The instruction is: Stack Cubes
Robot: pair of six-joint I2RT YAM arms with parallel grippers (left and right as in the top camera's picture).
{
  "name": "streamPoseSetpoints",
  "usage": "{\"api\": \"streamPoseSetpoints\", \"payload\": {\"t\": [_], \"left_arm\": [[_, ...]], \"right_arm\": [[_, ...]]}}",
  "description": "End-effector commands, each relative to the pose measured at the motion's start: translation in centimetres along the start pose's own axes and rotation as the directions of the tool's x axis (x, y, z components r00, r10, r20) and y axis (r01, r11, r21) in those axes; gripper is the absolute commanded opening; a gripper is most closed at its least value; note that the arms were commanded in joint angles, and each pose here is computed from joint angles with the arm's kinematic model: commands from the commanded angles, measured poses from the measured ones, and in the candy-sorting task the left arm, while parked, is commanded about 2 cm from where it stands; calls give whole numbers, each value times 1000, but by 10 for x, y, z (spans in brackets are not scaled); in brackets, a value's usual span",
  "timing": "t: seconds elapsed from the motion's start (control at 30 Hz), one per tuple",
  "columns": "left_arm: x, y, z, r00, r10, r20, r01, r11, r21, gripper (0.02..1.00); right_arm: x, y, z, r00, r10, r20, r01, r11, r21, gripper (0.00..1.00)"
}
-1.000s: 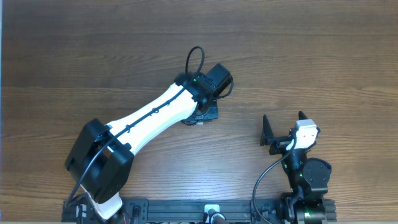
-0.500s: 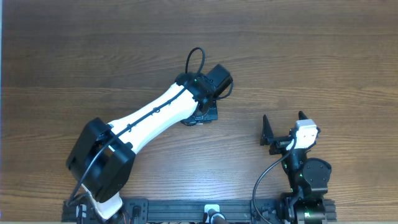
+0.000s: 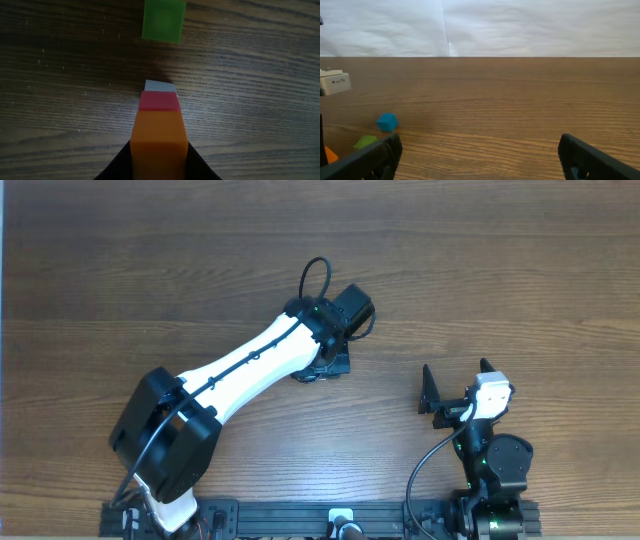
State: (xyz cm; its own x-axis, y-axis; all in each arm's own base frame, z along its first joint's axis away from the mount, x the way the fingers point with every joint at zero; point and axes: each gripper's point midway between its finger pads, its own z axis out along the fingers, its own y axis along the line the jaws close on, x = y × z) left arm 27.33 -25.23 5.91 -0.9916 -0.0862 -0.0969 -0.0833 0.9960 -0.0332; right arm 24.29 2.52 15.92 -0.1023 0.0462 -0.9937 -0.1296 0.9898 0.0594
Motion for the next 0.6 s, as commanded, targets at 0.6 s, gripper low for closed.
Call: {"api": "streamPoseSetpoints", "payload": {"t": [0.6], "left_arm": [[1, -4, 8, 1000, 19, -14, -19, 1000, -1, 152]], "right_arm": [[1, 3, 0, 1000, -3, 3, 3, 1000, -17, 993]]}}
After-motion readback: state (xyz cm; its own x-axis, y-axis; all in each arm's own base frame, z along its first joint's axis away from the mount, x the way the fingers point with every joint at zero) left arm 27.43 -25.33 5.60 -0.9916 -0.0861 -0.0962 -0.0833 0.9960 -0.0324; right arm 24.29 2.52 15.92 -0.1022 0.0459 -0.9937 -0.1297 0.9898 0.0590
